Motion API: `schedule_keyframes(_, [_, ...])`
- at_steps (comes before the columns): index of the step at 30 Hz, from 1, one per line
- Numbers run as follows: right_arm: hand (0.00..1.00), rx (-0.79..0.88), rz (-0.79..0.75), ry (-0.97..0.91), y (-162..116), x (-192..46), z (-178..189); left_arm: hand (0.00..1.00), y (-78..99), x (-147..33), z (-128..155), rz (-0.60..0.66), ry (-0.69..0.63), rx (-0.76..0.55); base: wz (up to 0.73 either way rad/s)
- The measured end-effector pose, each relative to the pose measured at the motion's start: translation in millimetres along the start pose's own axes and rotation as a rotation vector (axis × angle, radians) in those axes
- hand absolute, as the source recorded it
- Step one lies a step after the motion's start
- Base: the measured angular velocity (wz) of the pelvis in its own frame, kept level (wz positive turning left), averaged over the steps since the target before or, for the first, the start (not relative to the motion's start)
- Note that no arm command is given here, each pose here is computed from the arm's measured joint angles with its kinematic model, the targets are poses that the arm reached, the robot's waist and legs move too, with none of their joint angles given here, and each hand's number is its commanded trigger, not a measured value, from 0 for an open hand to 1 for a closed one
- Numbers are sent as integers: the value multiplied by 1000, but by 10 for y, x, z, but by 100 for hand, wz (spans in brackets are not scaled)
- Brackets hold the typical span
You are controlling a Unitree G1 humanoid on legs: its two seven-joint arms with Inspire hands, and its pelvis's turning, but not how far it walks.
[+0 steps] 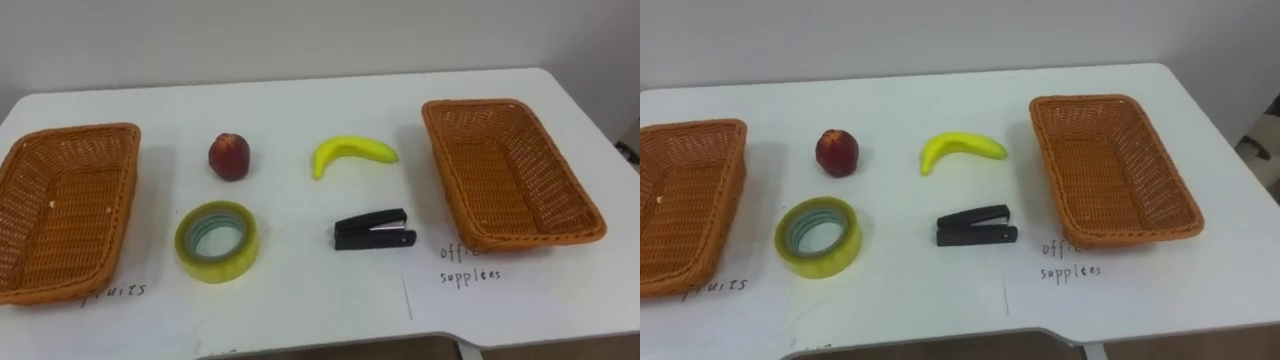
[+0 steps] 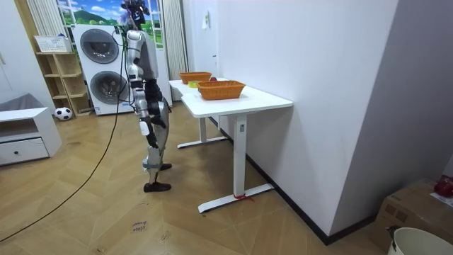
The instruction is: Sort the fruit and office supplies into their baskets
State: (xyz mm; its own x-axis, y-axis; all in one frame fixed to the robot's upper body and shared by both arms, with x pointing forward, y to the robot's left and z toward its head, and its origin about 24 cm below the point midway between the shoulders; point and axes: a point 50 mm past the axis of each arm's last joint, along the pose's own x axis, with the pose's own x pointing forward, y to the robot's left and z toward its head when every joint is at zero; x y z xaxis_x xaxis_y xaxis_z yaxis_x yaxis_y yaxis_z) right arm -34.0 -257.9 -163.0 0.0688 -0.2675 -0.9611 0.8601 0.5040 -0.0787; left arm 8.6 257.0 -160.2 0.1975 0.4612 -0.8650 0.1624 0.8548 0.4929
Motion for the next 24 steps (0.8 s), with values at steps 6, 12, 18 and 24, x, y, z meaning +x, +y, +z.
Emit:
schedule_keyframes(6, [0, 183, -88, -37, -51, 0, 98, 0, 80, 8, 9, 84, -8, -6, -12])
schedule_keyframes(12, [0, 424, -134, -135, -33, -19, 392, 0, 78, -1, -27, 89, 0, -39, -1])
schedule_keyframes(18, [0, 637, -152, -254, -4, -105, 746, 0, 92, -10, -21, 95, -18, -73, -5])
schedule_keyframes(24, [0, 680, -205, -375, 59, -270, 1078, 0, 128, -36, -56, 111, -33, -82, -6])
